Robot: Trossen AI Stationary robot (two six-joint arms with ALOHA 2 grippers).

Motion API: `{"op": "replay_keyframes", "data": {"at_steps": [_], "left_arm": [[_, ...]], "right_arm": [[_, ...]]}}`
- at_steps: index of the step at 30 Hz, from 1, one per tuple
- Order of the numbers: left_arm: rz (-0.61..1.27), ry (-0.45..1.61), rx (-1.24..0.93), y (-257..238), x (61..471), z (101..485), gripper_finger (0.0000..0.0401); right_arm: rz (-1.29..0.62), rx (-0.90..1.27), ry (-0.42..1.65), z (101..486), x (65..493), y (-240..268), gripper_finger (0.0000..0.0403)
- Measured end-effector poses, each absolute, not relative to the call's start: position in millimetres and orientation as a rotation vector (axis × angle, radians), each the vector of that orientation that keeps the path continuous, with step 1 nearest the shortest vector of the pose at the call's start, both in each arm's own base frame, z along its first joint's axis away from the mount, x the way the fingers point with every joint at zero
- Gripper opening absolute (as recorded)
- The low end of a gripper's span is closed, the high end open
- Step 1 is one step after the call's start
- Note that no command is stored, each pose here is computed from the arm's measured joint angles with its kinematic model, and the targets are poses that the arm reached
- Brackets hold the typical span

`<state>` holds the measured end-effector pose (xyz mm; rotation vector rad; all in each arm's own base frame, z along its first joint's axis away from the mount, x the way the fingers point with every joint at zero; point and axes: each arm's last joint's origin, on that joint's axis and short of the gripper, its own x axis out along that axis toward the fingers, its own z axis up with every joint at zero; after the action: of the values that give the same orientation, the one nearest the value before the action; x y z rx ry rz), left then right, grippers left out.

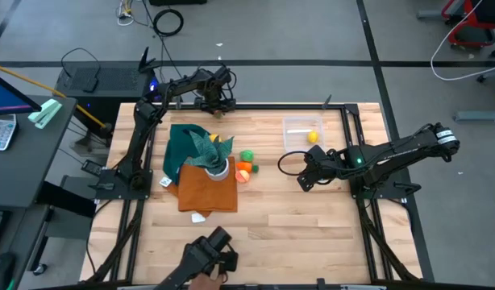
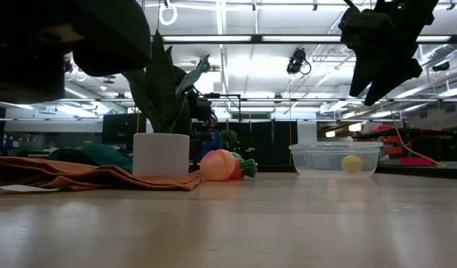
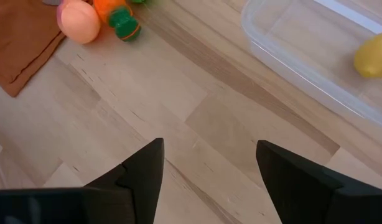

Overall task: Pick and placing Produce into tupperware
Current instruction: Put the strawberry into the transparent bin

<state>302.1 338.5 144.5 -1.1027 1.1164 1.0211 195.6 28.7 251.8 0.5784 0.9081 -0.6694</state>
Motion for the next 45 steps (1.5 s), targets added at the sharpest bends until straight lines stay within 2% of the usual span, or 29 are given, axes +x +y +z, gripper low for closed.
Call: {"op": "replay_keyframes", "data": {"at_steps": [10,15,21,27,31,37,45], "left_arm": [[1.004,1.126,-1.083,337,303,145,0.014],[0.992,1.132,-1.069,337,303,145,0.0141],[0.967,1.145,-1.072,334,305,147,0.0172],[0.926,1.157,-1.029,326,306,164,0.014],[0.908,1.136,-1.027,322,305,178,0.0141],[0.873,1.09,-1.02,314,304,203,0.0169],[0.809,1.022,-0.973,299,309,235,0.0141]], "right_arm": [[-0.677,0.59,0.904,252,196,29,0.0219],[-0.683,0.588,0.898,252,196,29,0.0219],[-0.687,0.584,0.894,252,196,28,0.0219],[-0.687,0.584,0.895,252,196,28,0.0219],[-0.686,0.584,0.895,252,196,28,0.0219],[-0.685,0.585,0.896,252,196,29,0.0219],[-0.67,0.596,0.91,252,196,29,0.0219]]}}
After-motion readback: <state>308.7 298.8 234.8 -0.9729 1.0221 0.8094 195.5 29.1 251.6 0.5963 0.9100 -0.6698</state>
